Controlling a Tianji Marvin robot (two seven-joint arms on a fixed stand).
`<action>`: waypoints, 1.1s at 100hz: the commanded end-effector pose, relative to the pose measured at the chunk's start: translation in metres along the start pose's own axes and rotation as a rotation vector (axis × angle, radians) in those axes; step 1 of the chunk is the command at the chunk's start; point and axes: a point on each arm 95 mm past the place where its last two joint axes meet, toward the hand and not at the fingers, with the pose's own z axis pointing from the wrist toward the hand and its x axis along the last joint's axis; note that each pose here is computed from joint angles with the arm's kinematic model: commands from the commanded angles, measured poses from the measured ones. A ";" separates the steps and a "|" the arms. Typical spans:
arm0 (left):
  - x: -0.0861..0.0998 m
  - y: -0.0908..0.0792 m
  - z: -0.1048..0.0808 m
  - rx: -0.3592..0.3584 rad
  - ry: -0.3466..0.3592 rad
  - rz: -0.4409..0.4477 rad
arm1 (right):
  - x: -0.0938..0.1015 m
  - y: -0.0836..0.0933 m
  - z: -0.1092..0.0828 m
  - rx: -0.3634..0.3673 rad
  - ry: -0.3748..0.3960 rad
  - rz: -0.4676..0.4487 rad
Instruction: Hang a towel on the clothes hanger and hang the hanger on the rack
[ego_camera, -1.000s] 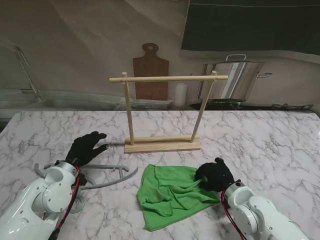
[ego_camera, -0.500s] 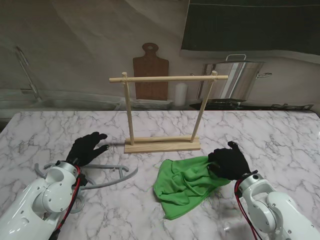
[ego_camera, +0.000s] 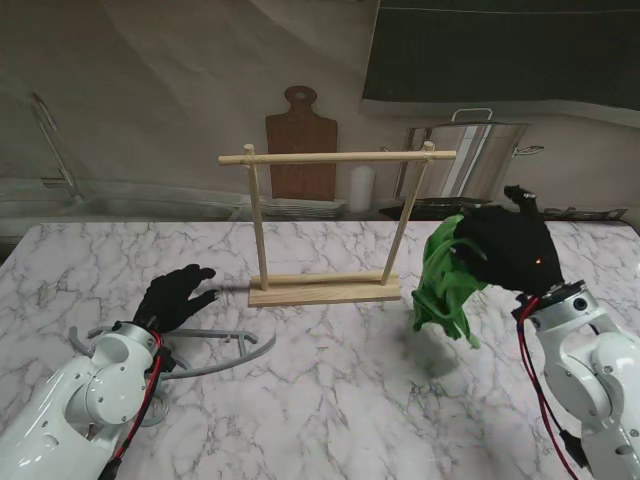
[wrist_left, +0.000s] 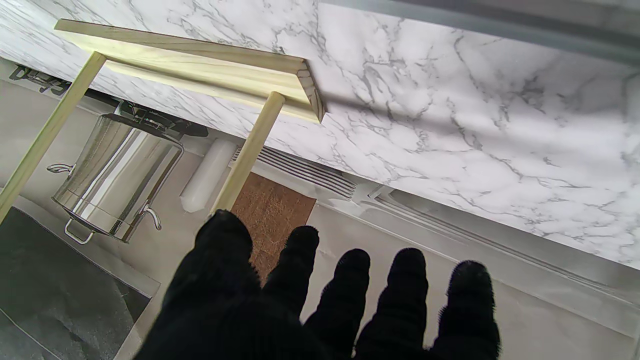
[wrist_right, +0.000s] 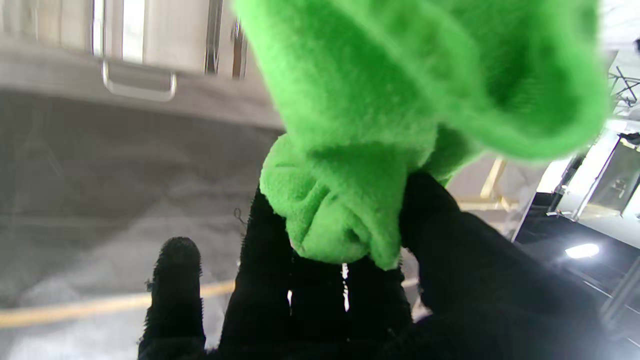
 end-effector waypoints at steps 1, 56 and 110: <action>0.000 0.002 0.001 -0.017 0.001 0.002 | -0.005 0.026 0.012 -0.076 0.019 -0.046; 0.005 -0.002 0.004 -0.063 0.037 0.052 | 0.000 -0.034 -0.040 0.069 -0.006 -0.131; -0.049 -0.037 -0.035 -0.212 0.082 0.315 | -0.009 -0.009 -0.056 0.011 -0.044 -0.167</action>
